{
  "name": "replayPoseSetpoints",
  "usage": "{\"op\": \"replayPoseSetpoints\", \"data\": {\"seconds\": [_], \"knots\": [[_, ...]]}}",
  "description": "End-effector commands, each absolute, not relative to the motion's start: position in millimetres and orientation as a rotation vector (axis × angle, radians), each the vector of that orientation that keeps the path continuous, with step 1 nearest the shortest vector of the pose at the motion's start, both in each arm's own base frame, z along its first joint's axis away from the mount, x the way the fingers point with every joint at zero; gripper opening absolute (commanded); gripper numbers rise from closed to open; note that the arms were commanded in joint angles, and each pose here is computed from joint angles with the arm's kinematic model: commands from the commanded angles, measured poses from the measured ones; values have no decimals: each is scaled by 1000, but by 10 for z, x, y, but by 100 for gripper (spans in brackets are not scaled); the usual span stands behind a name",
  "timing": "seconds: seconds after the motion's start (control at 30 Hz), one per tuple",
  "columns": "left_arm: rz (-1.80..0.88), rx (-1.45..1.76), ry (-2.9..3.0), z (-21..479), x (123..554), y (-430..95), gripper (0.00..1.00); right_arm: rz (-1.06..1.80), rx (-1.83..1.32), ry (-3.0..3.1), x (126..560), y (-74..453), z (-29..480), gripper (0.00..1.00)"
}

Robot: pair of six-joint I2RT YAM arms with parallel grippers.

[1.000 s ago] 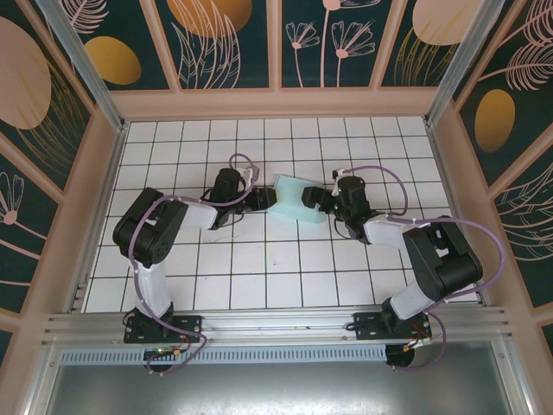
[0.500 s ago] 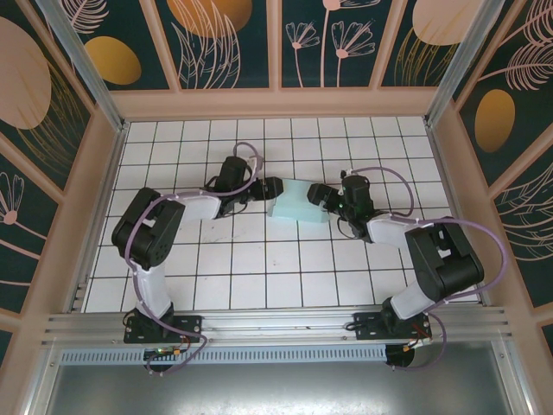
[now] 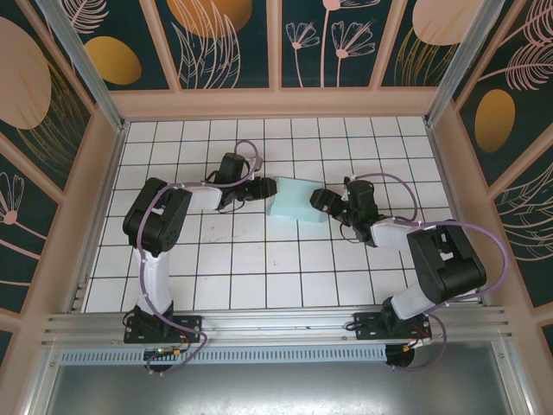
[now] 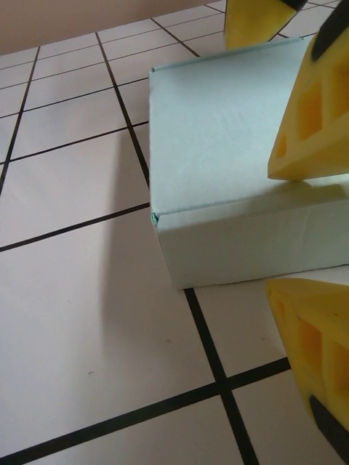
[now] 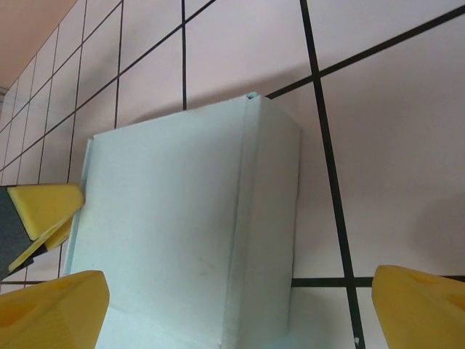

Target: Fold the paper box

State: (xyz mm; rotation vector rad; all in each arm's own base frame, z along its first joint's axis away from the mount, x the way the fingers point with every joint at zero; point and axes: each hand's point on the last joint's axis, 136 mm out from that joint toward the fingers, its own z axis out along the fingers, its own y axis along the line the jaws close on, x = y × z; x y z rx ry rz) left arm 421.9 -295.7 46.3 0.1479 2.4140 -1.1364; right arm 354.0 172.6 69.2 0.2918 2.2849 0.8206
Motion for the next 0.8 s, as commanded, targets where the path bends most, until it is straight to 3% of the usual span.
{"op": "replayPoseSetpoints", "data": {"seconds": [0.0, 0.77], "knots": [[-1180, 168, 2445, 382, 4162, -2964, 34, 857, 294, 2241, 3573, 1729, 815, 93], [-1466, 46, 2320, 412, 4154, -2728, 14, 1092, 321, 2182, 3662, 1974, 984, 93]]}}
